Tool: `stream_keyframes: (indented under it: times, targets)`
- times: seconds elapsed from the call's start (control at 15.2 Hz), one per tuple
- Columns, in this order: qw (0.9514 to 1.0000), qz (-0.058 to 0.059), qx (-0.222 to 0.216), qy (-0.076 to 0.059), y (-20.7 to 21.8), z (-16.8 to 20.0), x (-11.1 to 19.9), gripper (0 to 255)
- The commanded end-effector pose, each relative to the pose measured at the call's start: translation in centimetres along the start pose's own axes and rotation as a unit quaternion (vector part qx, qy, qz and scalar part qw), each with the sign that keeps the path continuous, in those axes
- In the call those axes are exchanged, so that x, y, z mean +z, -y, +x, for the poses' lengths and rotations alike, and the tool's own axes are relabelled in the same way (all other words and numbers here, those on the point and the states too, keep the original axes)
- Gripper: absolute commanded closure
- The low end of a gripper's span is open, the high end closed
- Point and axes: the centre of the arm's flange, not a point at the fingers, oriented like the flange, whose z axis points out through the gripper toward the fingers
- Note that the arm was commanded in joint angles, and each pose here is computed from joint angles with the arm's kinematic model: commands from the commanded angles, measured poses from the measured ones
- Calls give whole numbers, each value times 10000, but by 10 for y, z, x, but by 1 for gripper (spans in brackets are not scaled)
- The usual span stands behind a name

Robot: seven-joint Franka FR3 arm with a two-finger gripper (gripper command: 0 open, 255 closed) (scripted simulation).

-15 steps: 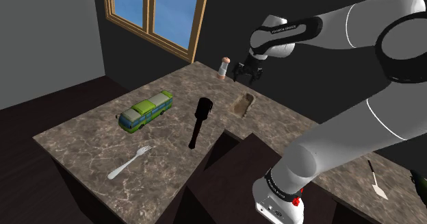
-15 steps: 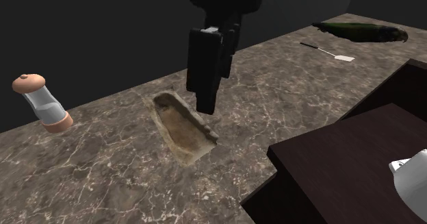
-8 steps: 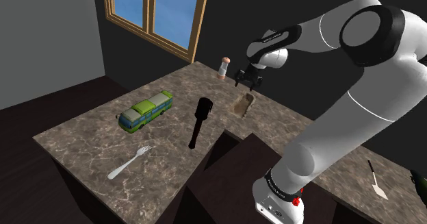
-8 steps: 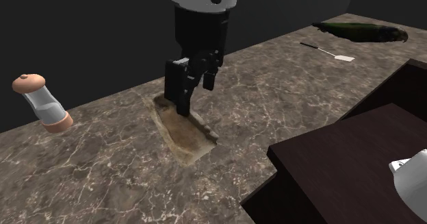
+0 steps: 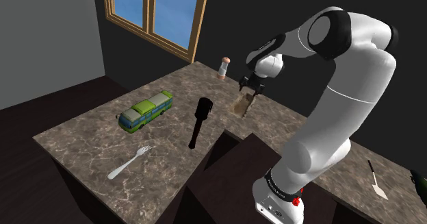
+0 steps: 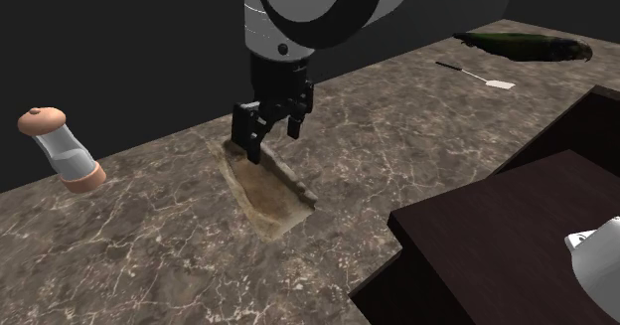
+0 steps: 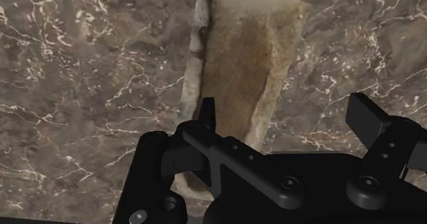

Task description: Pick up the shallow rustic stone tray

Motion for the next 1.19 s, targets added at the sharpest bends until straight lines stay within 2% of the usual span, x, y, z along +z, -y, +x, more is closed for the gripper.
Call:
stream_keyframes:
  times: [0.0,0.26,0.53,1.12]
  targets:
    - [9996,8,268,-32,-16,15,20,0]
    - [9969,25,786,-79,-47,38,55,0]
    - [9914,41,1302,-126,-80,59,90,0]
    - [9907,43,1353,-131,-87,57,133,0]
